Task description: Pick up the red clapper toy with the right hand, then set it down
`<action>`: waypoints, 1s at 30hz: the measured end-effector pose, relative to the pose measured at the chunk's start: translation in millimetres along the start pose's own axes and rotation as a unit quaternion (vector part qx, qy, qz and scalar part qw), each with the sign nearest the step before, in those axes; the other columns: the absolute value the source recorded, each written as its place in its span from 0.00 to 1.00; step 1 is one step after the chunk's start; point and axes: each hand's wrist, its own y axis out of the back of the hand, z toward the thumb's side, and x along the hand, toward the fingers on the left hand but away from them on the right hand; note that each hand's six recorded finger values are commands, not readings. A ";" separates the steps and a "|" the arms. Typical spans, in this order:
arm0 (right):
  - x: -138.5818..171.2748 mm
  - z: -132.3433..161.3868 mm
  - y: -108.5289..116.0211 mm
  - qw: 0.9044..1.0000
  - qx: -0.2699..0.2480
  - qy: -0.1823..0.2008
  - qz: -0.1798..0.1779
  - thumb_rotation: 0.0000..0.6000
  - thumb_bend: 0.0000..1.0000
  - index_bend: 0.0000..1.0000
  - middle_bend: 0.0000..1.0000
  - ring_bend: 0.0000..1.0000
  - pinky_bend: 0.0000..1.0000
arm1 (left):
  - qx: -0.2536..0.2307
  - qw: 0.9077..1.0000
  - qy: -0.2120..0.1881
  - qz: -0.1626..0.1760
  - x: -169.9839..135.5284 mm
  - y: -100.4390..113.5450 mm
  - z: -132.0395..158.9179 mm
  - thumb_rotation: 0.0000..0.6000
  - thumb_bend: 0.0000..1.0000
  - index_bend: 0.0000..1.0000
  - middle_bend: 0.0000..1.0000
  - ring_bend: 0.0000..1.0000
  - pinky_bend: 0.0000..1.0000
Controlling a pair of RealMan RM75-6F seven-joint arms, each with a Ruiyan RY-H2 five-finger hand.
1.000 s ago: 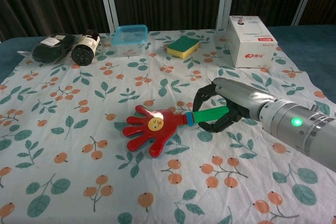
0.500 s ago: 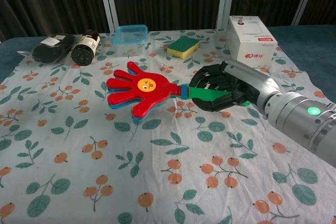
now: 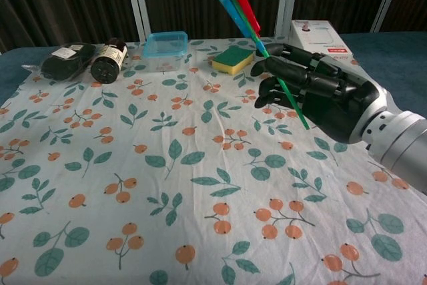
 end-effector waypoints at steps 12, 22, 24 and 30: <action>-4.6 -32.9 14.1 0.953 0.293 -0.072 0.022 1.00 0.57 0.89 0.62 0.64 0.64 | 0.000 1.000 -0.003 -0.001 -0.9 -0.5 1.9 1.00 0.43 0.00 0.00 0.00 0.08; -3.0 -34.9 11.7 0.836 0.535 -0.113 0.055 1.00 0.57 0.89 0.62 0.64 0.64 | 0.005 1.000 -0.004 -0.006 0.4 -4.1 4.0 1.00 0.43 0.00 0.00 0.00 0.08; -3.0 -27.0 6.3 0.837 0.538 -0.092 0.050 1.00 0.57 0.89 0.62 0.64 0.65 | 0.007 1.000 -0.004 -0.007 0.6 -4.9 4.6 1.00 0.43 0.00 0.00 0.00 0.08; 1.0 5.1 -3.1 0.906 0.423 -0.016 0.001 1.00 0.57 0.88 0.62 0.66 0.68 | 0.011 1.000 -0.002 -0.007 0.4 -5.5 4.8 1.00 0.43 0.00 0.00 0.00 0.08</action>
